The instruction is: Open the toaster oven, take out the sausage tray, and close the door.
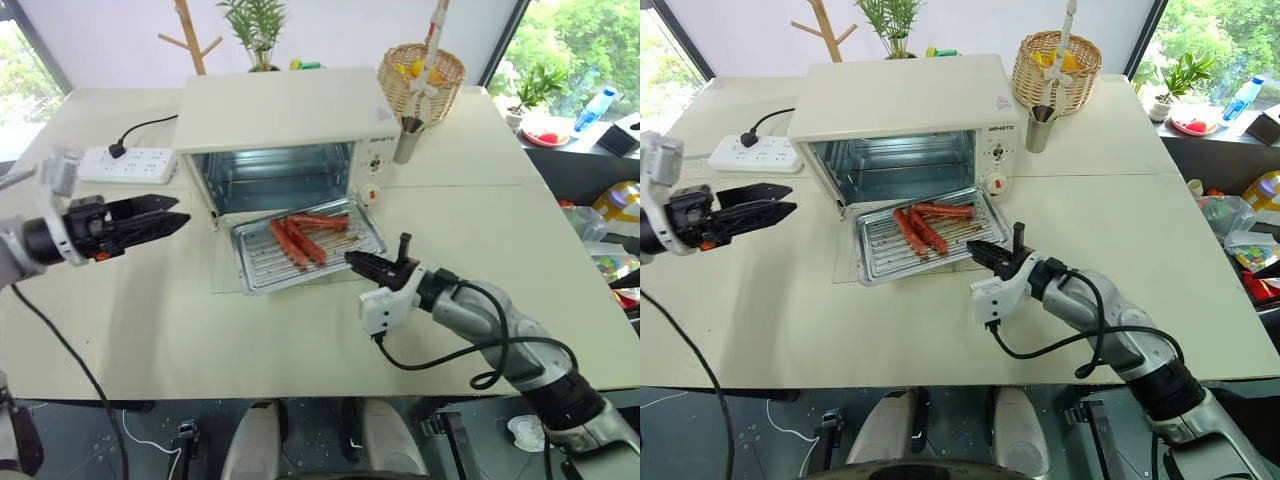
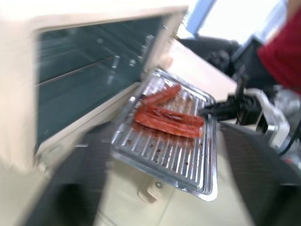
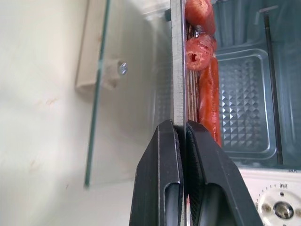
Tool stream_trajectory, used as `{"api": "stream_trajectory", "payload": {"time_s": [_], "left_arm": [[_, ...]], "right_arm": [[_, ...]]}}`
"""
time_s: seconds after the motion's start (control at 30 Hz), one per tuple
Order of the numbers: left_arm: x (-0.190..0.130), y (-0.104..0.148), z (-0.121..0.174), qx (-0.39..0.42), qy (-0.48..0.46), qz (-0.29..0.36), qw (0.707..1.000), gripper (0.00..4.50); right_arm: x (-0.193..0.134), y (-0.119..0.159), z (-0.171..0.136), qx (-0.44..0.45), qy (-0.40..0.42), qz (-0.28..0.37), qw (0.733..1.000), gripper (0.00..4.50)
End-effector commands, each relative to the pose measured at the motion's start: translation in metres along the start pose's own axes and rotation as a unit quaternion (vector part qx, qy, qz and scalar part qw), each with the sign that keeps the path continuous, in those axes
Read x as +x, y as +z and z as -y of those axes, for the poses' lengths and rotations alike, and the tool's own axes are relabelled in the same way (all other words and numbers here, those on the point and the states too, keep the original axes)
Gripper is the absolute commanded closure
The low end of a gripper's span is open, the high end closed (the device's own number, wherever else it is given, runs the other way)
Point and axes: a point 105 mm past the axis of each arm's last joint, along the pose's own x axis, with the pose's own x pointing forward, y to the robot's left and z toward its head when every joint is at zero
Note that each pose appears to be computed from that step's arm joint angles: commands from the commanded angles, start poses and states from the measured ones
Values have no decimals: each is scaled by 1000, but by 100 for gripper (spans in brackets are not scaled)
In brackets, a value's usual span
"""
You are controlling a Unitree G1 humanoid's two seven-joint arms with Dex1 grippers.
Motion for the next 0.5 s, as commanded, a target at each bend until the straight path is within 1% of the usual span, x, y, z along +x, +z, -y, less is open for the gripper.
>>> {"api": "stream_trajectory", "payload": {"time_s": [0.03, 0.2, 0.3, 0.5], "left_arm": [[-14, -7, 4, -76, 11, 20, 997, 2], [-8, -40, 13, -184, 6, 17, 983, 2], [2, -46, 18, -229, -14, 38, 973, 2], [18, -59, 25, -287, -34, 59, 956, 2]], "right_arm": [[-9, 1, 29, -22, -55, 15, 998, 450], [-10, 9, 31, -28, -61, 49, 997, 450], [-7, 13, 30, -30, -60, 61, 996, 450], [-5, 21, 27, -31, -57, 83, 994, 450]]}}
